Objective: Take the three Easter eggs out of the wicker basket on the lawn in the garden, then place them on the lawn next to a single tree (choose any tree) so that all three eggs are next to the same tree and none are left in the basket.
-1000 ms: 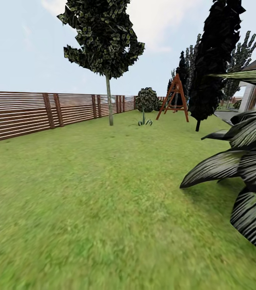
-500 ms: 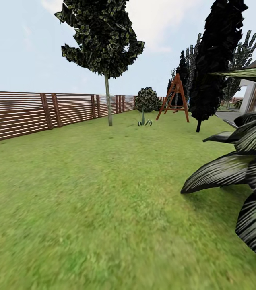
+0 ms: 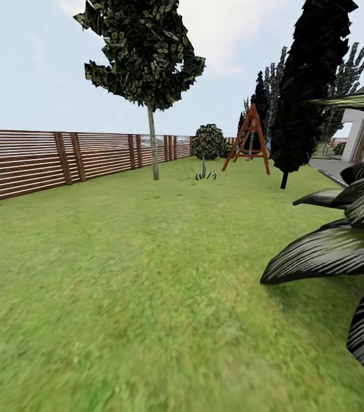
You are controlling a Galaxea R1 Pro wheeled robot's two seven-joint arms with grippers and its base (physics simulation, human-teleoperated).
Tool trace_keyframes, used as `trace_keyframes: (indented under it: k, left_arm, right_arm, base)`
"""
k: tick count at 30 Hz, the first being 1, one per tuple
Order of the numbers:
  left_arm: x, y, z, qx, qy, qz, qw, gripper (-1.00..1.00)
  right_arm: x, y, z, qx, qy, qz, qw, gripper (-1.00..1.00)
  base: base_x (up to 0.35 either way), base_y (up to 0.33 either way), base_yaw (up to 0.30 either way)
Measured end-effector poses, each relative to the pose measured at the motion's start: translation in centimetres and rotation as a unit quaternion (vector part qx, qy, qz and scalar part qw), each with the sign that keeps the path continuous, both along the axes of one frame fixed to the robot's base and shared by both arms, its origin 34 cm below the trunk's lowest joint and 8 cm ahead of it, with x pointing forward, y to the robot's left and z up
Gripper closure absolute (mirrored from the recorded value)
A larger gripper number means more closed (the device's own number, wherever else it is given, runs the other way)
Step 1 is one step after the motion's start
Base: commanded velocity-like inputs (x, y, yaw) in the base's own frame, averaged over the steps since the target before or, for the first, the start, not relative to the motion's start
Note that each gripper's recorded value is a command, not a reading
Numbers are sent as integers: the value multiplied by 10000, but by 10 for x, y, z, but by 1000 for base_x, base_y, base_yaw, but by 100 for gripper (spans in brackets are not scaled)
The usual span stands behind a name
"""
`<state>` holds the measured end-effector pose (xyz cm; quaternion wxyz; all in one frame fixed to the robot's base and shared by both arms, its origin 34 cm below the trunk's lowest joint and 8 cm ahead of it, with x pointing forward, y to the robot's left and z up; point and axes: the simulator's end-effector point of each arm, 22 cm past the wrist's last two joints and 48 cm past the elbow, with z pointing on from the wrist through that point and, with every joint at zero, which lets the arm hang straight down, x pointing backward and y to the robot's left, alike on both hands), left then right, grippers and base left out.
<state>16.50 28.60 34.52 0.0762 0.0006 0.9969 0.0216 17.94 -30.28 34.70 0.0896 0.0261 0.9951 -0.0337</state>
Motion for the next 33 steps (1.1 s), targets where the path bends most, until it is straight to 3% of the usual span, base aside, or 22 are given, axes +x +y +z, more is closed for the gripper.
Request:
trace_keyframes:
  k: [14,33]
  left_arm:
    - [0,0,0,-7,-7,2,10000,-100]
    - [0,8,0,32,-8,-6,10000,-100]
  right_arm:
    - [0,0,0,0,1,0,10000,-100]
    - [0,2,0,13,1,1,10000,-100]
  base:
    - [333,118,0]
    - [308,212,0]
